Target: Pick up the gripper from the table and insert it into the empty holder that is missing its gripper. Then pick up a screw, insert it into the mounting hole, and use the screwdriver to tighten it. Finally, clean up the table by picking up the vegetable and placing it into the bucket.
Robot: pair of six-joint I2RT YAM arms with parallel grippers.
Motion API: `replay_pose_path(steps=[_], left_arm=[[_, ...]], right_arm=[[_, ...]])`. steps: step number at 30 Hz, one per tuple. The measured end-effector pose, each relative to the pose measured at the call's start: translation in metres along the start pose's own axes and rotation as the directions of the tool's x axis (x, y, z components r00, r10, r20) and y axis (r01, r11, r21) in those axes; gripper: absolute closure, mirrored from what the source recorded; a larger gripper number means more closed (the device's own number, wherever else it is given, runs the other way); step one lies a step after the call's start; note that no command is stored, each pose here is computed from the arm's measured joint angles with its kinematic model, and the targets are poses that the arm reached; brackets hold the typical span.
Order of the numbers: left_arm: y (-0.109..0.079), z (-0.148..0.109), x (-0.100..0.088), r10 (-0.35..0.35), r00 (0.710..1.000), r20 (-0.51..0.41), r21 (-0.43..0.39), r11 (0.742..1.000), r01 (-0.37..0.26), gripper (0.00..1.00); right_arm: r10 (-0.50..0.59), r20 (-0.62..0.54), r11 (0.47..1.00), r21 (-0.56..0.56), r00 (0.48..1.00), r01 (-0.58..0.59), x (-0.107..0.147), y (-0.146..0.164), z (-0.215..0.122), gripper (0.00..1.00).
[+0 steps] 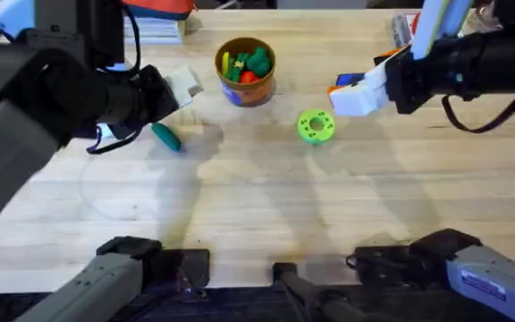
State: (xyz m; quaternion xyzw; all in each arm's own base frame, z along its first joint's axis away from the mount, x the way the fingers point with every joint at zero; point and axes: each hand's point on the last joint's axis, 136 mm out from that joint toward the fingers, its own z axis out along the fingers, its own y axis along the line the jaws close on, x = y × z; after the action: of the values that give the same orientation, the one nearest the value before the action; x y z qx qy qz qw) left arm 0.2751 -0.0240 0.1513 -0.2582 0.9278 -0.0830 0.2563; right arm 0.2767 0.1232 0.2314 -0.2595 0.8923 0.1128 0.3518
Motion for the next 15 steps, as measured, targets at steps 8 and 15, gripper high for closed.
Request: replay_pose_path(steps=[8, 15], left_arm=[[0.032, 0.039, 0.005, -0.164, 0.98, -0.109, -0.141, 0.979, 0.148, 0.015], [0.048, 0.079, 0.027, -0.226, 0.948, -0.225, -0.263, 0.951, 0.164, 0.015]], right_arm=[[0.005, -0.004, 1.0, -0.029, 1.0, -0.005, 0.002, 0.006, -0.001, 0.007], [0.006, -0.011, 0.999, -0.031, 1.0, -0.006, 0.004, 0.006, -0.001, 0.008]])
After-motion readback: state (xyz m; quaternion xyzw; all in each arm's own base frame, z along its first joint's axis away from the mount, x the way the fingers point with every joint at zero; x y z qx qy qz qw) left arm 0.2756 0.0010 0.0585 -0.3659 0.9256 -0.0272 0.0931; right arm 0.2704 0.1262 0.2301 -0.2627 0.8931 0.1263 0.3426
